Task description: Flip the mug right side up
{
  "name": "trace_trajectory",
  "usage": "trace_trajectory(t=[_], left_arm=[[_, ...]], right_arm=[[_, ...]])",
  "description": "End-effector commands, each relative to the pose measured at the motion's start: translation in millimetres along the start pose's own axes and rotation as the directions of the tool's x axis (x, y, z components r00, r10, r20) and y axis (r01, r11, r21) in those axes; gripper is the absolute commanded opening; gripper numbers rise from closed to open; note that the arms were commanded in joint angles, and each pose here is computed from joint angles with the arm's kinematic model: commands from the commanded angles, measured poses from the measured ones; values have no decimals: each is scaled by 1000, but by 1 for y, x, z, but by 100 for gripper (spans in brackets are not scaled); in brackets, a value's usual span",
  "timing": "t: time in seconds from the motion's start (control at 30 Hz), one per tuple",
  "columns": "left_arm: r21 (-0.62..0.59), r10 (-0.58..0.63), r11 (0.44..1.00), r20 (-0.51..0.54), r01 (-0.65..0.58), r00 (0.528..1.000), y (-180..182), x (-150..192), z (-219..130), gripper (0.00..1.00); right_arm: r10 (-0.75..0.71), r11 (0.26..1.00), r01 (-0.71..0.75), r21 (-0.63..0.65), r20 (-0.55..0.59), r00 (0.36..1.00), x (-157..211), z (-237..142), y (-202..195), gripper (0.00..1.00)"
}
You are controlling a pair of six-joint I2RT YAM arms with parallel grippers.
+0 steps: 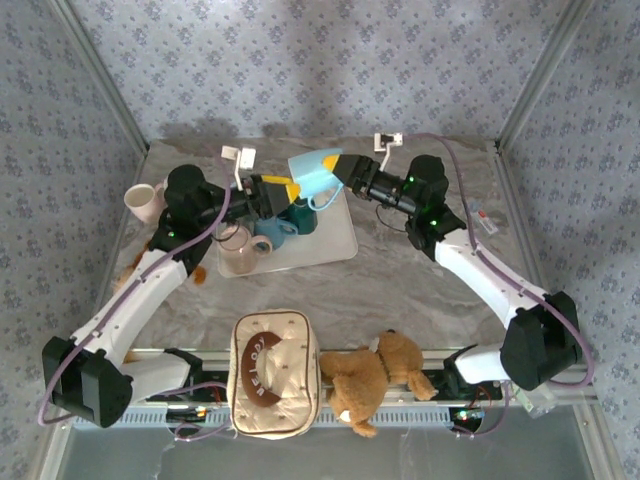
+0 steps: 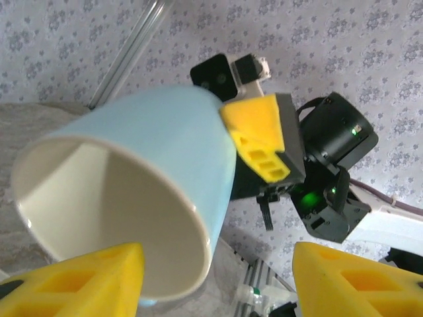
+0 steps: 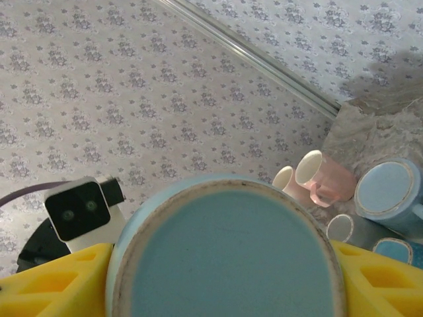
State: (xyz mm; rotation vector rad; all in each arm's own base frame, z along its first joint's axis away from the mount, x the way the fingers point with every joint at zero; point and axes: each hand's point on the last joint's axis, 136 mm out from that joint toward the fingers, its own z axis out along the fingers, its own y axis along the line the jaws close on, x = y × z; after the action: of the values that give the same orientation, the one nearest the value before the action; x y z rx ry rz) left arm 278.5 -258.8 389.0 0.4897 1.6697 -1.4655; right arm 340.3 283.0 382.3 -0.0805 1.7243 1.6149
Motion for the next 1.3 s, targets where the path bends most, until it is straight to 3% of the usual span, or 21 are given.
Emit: trace_trajectory(t=[0.0,0.47,0.57,0.63,0.73,1.1,1.27], left_arm=[[44,59,997,28,-60,998,-18,-13,6,56],[37,77,996,52,-79,996,-14,-22,14,29],[39,86,995,59,-88,995,-16,-23,13,12],[43,100,994,68,-103,993,-19,-24,11,0],[31,136,990,94,-139,986,-22,-28,7,0],[-10,176,984,101,-176,979,-23,-32,3,0],[-139,174,976,22,-169,984,-3,-26,0,0]], right_arm=[[-52,993,56,-107,45,998,-14,1,36,49],[-32,987,38,-154,41,999,-7,12,44,48],[-23,988,31,-154,50,998,-8,13,41,54],[-11,990,20,-141,67,998,-9,13,35,67],[32,997,-26,-75,76,997,-11,10,18,100],[59,997,-63,38,90,994,-16,-10,-22,100],[15,983,-33,180,103,995,-13,-30,-44,100]])
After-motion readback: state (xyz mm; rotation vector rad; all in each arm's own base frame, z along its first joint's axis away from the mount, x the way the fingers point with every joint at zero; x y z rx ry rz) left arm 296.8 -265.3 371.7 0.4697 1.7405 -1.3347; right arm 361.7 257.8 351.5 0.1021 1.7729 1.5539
